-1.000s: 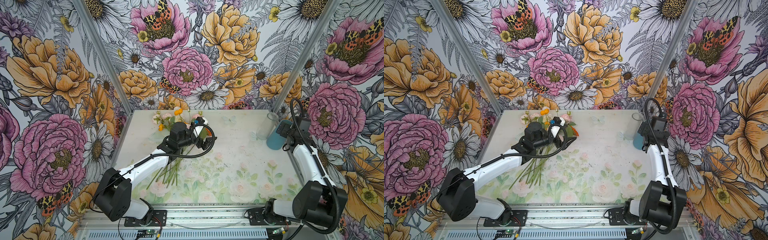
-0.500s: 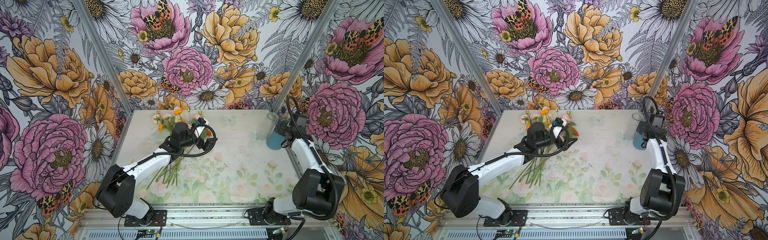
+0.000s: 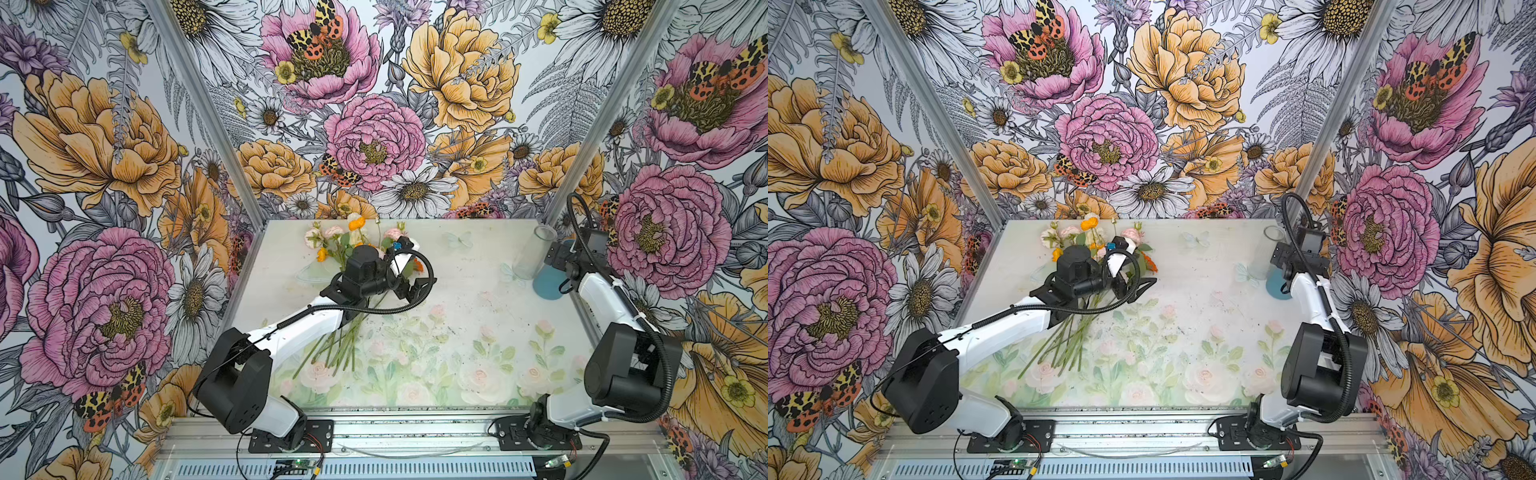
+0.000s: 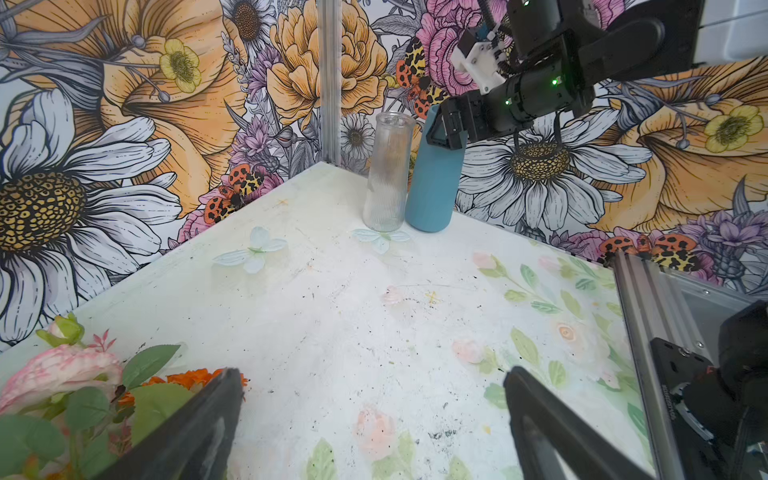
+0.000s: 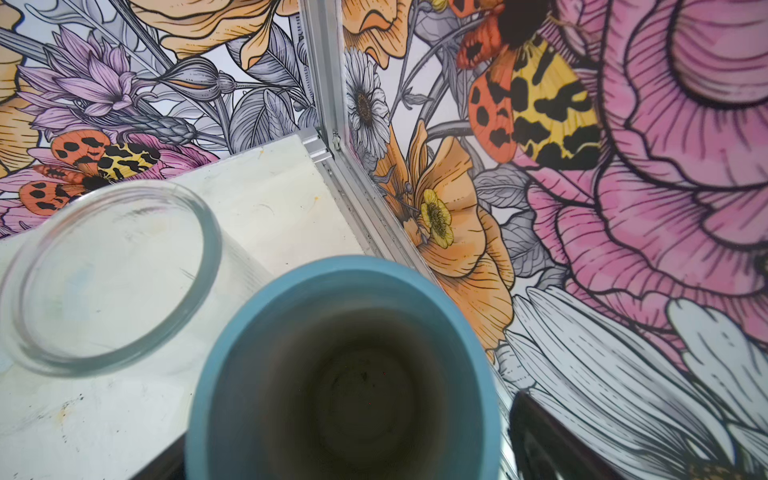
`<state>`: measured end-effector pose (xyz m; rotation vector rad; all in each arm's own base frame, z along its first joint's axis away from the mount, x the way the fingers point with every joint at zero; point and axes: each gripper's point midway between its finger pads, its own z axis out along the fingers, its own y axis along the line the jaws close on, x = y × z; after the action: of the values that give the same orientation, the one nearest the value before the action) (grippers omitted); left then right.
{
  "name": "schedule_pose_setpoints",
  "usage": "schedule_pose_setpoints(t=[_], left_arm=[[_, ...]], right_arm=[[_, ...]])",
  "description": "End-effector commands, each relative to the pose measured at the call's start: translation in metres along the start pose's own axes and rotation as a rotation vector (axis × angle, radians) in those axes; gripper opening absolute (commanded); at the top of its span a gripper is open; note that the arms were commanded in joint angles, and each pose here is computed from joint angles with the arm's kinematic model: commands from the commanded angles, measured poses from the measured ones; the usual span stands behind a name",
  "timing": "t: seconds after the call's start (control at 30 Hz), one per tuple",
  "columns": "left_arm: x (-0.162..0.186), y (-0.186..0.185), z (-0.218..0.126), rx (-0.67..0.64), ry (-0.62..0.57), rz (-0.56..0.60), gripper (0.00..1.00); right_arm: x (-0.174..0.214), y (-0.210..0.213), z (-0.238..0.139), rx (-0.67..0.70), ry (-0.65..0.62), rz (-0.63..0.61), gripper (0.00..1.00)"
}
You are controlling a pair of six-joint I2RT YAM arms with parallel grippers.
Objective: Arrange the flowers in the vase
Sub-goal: 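Close the right gripper around the teal vase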
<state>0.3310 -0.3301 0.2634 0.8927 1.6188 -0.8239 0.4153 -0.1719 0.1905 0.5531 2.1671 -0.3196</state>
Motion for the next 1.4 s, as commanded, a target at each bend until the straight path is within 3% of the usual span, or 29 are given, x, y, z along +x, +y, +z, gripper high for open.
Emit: schedule_pose_setpoints(t=[0.0, 0.67, 1.37], left_arm=[[-0.012, -0.007, 0.004, 0.038, -0.029, 0.003, 0.99], [-0.013, -0.009, 0.003, 0.045, -0.032, 0.008, 0.99], [-0.019, -0.012, 0.002, 0.057, -0.044, -0.005, 0.99]], right_arm=[[-0.017, -0.002, 0.004, 0.007, -0.044, 0.011, 0.99], [-0.008, -0.002, 0.015, -0.032, -0.009, 0.038, 0.86], [-0.001, 0.004, -0.022, -0.069, -0.052, 0.017, 0.70]])
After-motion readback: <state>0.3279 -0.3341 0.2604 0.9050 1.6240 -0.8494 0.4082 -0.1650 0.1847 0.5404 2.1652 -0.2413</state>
